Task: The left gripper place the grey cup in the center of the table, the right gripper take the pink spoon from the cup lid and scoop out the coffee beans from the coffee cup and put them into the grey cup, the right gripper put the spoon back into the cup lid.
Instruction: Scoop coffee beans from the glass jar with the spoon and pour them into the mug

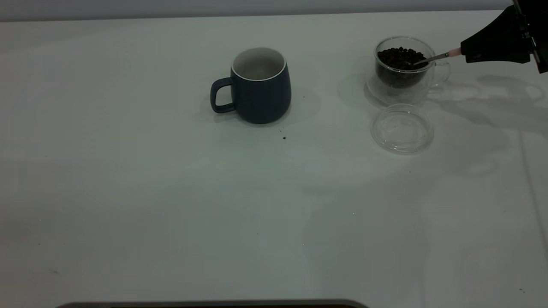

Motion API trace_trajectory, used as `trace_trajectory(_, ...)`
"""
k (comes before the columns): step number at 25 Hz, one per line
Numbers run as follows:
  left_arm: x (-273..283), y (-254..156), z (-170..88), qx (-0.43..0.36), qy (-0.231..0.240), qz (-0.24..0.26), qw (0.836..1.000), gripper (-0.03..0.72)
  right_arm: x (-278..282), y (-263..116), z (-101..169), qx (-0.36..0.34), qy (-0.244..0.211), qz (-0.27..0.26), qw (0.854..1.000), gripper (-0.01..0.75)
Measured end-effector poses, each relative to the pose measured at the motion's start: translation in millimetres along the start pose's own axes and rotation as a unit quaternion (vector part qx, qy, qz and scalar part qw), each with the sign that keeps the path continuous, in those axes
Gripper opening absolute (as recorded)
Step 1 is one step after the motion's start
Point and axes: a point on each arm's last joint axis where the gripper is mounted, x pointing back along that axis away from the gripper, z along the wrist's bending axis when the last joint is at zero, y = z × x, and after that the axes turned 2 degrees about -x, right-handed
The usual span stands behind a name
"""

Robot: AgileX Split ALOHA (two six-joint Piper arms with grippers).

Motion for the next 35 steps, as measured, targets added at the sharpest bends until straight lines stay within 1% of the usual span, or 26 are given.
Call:
trace_trajectory(15,0.0,0.0,0.0,0.001,0.0,0.0,1.0,0.567,9.1,3.2,4.4,-0.001,0.005,-0.004,1.0,0.1)
trace_trajectory(27,0.0,0.0,0.0,0.001,0.0,0.0,1.0,0.567,18.6,1.7,2.2,-0.022,0.033,0.002,0.999,0.1)
trace_trajectory(33,0.0,0.0,0.0,0.0,0.0,0.0,1.0,0.567,31.8,3.1,-4.3,-0.054,0.069,-0.013,0.996,0.1)
trace_trajectory(35,0.0,0.0,0.0,0.0,0.0,0.0,1.0,0.567,29.9,1.6,-9.2,-0.067,0.075,-0.013,0.995,0.1)
